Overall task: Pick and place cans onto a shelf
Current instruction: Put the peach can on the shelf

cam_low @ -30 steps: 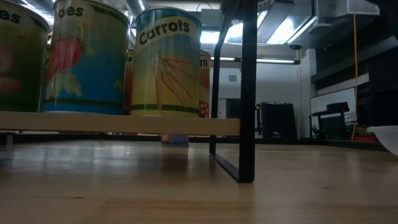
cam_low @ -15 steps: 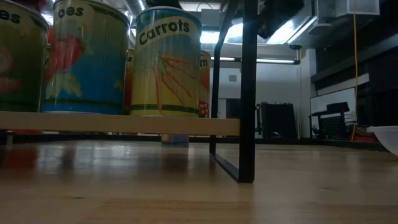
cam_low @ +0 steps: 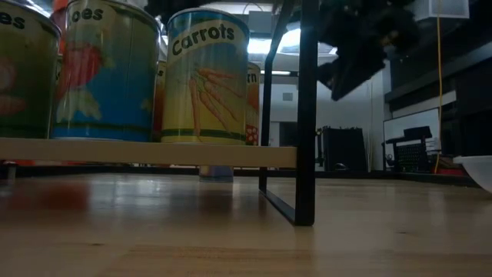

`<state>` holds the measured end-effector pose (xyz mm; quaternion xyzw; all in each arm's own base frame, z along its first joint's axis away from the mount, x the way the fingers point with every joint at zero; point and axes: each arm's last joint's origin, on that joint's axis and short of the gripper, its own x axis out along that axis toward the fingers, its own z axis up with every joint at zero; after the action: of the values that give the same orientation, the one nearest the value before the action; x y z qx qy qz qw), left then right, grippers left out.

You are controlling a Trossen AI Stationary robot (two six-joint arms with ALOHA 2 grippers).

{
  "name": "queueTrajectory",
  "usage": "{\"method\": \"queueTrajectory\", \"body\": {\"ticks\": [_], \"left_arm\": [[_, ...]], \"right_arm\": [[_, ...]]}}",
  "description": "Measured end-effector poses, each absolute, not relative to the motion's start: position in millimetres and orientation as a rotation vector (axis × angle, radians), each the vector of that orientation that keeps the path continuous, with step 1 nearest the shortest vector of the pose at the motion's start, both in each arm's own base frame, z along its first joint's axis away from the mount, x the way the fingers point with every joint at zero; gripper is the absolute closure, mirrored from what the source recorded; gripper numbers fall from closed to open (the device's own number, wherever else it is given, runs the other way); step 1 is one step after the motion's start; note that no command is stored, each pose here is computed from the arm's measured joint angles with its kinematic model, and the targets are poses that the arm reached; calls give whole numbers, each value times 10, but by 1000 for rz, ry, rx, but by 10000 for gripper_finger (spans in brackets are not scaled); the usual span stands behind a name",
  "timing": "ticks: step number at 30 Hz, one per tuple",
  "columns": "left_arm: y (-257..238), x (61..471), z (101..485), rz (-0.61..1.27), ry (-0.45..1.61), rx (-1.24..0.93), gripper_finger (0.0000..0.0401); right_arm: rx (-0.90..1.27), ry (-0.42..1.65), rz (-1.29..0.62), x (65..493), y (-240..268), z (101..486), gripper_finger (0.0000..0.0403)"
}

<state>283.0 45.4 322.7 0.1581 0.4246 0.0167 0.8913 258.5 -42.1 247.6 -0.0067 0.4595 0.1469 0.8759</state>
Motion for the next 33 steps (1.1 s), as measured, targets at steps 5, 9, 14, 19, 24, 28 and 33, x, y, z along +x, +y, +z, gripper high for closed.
{"method": "queueTrajectory", "body": {"ticks": [5, 9, 14, 19, 24, 28, 33], "left_arm": [[649, 2852, 3149, 48, 918, 320, 330], [753, 2889, 3062, 84, 961, 308, 330], [829, 2945, 2945, 105, 1012, 290, 330], [861, 3033, 2797, 83, 1058, 274, 330], [885, 3123, 2634, 44, 1110, 301, 330], [902, 3181, 2511, 4, 1152, 341, 330], [908, 3214, 2407, -44, 1195, 382, 330]], "right_arm": [[-11, 937, 297, 2570, -419, 2268, 340], [6, 918, 282, 2563, -417, 2171, 340], [21, 905, 270, 2557, -415, 2113, 340], [15, 887, 268, 2572, -418, 2123, 340], [11, 876, 267, 2581, -420, 2129, 340], [11, 876, 267, 2580, -421, 2129, 340], [11, 876, 267, 2580, -420, 2129, 340]]}}
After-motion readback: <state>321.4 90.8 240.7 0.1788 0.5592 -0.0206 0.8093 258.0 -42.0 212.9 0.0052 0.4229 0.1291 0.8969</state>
